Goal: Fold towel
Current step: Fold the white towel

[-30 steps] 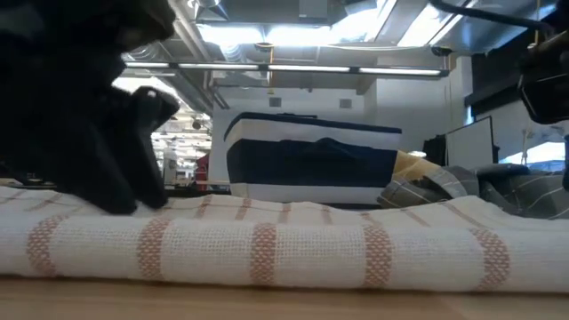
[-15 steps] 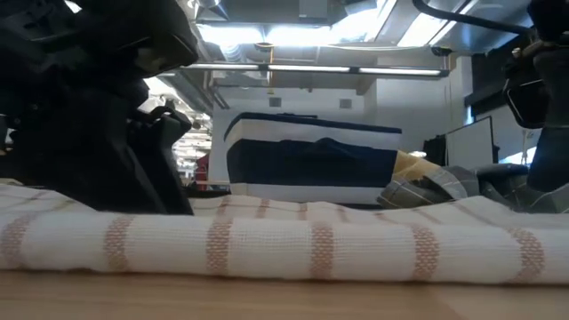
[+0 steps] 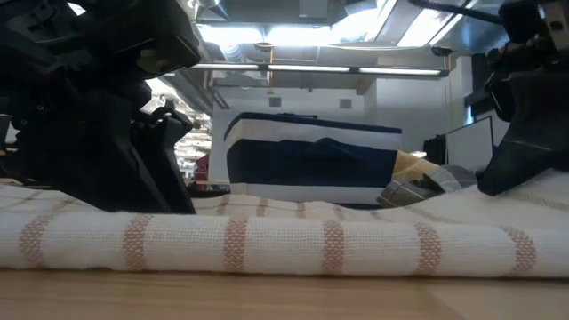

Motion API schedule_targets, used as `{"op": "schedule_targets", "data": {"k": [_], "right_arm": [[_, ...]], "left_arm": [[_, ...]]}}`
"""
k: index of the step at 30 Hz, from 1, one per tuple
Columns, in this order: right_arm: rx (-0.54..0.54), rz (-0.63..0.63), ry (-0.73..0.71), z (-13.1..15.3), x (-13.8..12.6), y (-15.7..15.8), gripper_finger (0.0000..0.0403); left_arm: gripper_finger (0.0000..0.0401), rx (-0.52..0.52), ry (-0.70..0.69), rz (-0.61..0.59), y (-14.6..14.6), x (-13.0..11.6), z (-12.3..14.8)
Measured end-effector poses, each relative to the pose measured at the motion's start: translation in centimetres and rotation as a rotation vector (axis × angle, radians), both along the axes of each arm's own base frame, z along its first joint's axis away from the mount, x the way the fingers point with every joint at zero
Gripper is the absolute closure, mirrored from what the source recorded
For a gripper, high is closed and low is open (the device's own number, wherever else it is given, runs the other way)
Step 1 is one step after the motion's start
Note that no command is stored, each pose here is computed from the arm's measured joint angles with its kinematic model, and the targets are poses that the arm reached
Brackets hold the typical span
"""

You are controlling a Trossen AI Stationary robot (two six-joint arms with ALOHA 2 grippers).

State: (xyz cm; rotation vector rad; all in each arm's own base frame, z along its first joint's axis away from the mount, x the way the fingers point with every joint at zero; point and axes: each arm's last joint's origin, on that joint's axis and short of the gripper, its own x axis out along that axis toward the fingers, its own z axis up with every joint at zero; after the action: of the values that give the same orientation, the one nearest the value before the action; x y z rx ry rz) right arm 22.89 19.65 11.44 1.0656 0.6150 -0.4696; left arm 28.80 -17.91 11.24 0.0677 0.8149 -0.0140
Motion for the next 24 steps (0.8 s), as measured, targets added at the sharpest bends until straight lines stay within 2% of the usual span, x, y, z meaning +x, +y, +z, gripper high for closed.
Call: {"op": "schedule_targets", "data": {"k": [4, 6, 11, 17, 21, 24], "right_arm": [[-0.018, 0.011, -0.031, 0.5, 0.4, 0.3, 0.0374], [-0.029, 0.019, -0.061, 1.1, 0.8, 0.7, 0.0389], [-0.058, 0.023, -0.130, 3.3, 3.2, 0.8, 0.0366], [-0.192, 0.077, -0.207, 6.3, 6.1, 0.3, 0.0393], [-0.241, 0.088, -0.227, 7.2, 7.2, -0.2, 0.0387], [-0.270, 0.102, -0.224, 7.3, 7.3, -0.4, 0.0377]], "left_arm": [[0.0270, 0.000, 0.000, 0.001, 0.0, 0.0, 0.0], [0.0270, -0.001, 0.000, 0.002, 0.0, 0.0, 0.0], [0.0270, 0.007, -0.003, -0.008, 0.0, 0.0, 0.0], [0.0270, -0.006, -0.004, 0.005, 0.0, 0.0, 0.0], [0.0270, -0.022, -0.032, -0.001, -0.2, 0.2, 0.1], [0.0270, -0.075, -0.050, 0.037, -0.5, 0.7, 0.9]]}}
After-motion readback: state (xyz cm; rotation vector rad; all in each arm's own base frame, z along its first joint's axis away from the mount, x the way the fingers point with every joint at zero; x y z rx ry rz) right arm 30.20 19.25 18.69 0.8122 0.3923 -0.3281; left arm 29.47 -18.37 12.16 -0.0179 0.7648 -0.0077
